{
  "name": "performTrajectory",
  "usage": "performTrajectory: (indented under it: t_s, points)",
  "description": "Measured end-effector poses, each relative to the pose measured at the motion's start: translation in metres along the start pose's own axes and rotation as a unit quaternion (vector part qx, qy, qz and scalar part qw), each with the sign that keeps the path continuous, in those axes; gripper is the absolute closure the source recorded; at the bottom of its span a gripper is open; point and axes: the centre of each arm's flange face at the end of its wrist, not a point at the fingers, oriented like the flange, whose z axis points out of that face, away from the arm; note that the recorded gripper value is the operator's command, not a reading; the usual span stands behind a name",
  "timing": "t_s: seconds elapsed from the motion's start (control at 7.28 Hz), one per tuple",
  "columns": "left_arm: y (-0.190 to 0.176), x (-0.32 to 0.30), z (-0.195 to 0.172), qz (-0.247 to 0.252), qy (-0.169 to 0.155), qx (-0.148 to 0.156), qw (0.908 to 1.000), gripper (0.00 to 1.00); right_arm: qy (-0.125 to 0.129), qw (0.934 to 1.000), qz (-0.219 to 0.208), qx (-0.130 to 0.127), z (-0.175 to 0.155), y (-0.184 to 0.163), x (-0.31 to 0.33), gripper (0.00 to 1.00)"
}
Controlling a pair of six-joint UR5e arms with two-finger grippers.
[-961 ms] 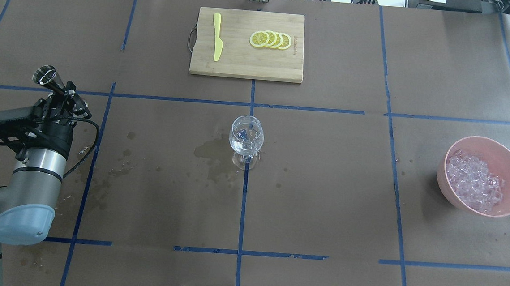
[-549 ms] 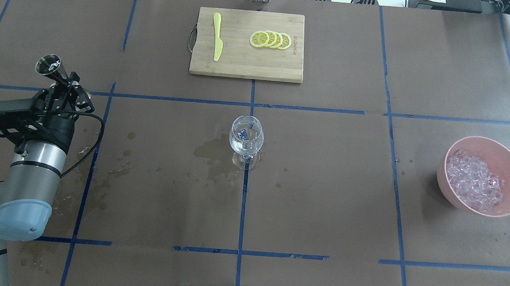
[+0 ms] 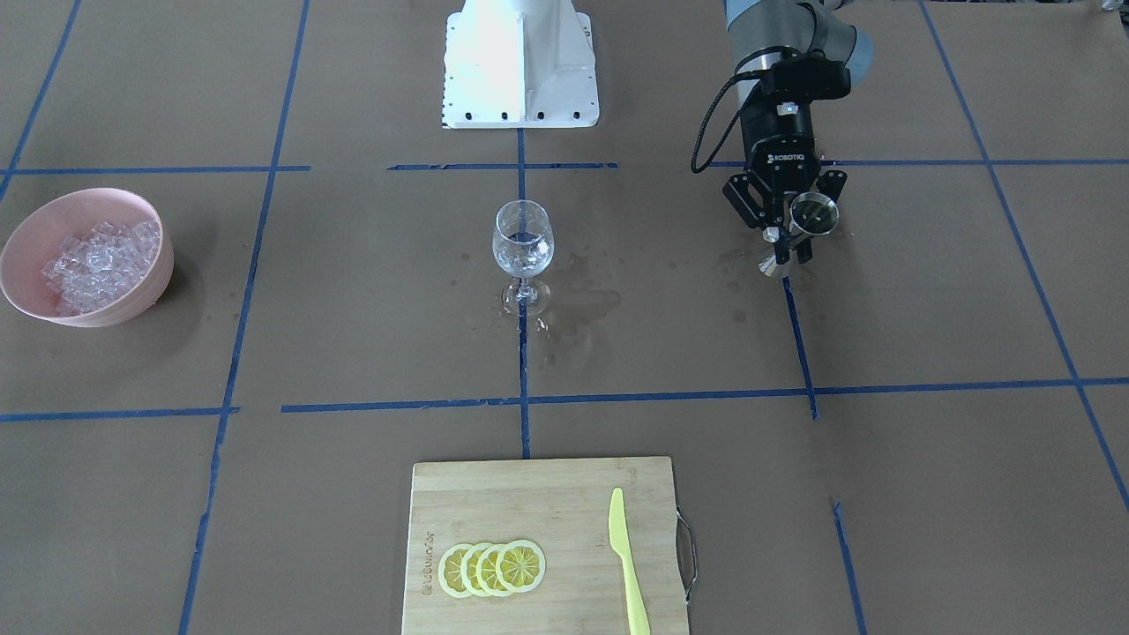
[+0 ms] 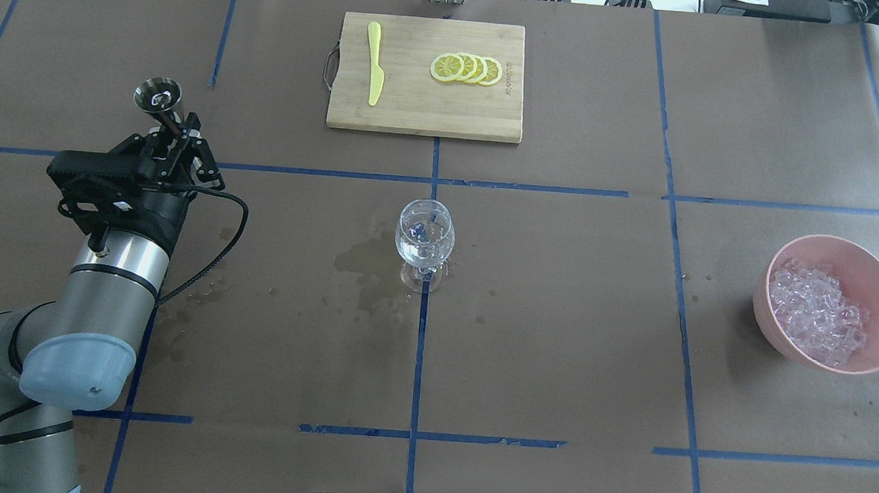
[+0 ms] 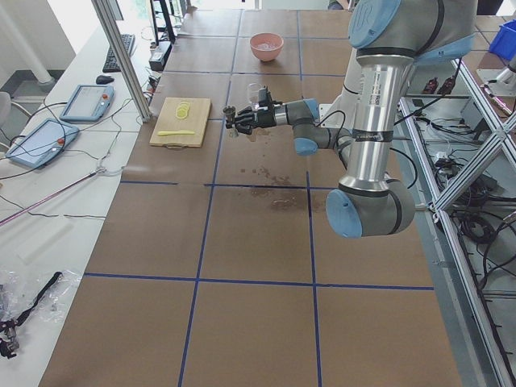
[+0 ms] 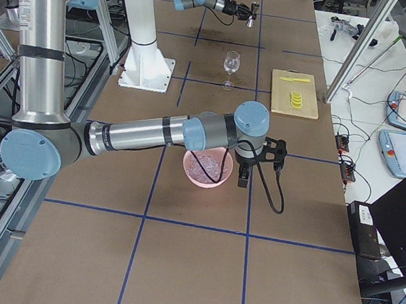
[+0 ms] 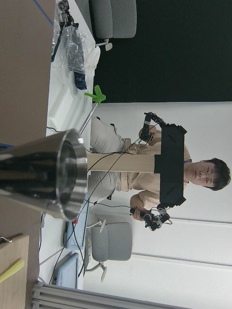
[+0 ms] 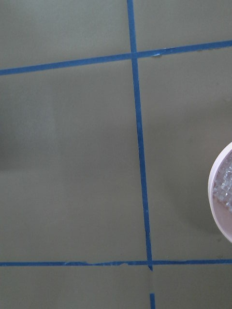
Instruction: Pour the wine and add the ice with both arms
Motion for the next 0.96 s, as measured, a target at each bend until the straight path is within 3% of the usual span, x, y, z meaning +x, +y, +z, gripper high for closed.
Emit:
performTrajectory:
  t_s: [0.55,0.96]
  points:
    - [-0.028,0.061,-0.007,0.041,0.051,-0.015,0.9977,1.00,0.037,0.9993,0.002,-0.007,0.028,0.052,-0.087,0.00]
    - [-0.035,0.105,-0.022,0.051,0.086,-0.026,0.9946,1.00,0.033,0.9994,0.010,-0.001,0.049,0.082,-0.101,0.00]
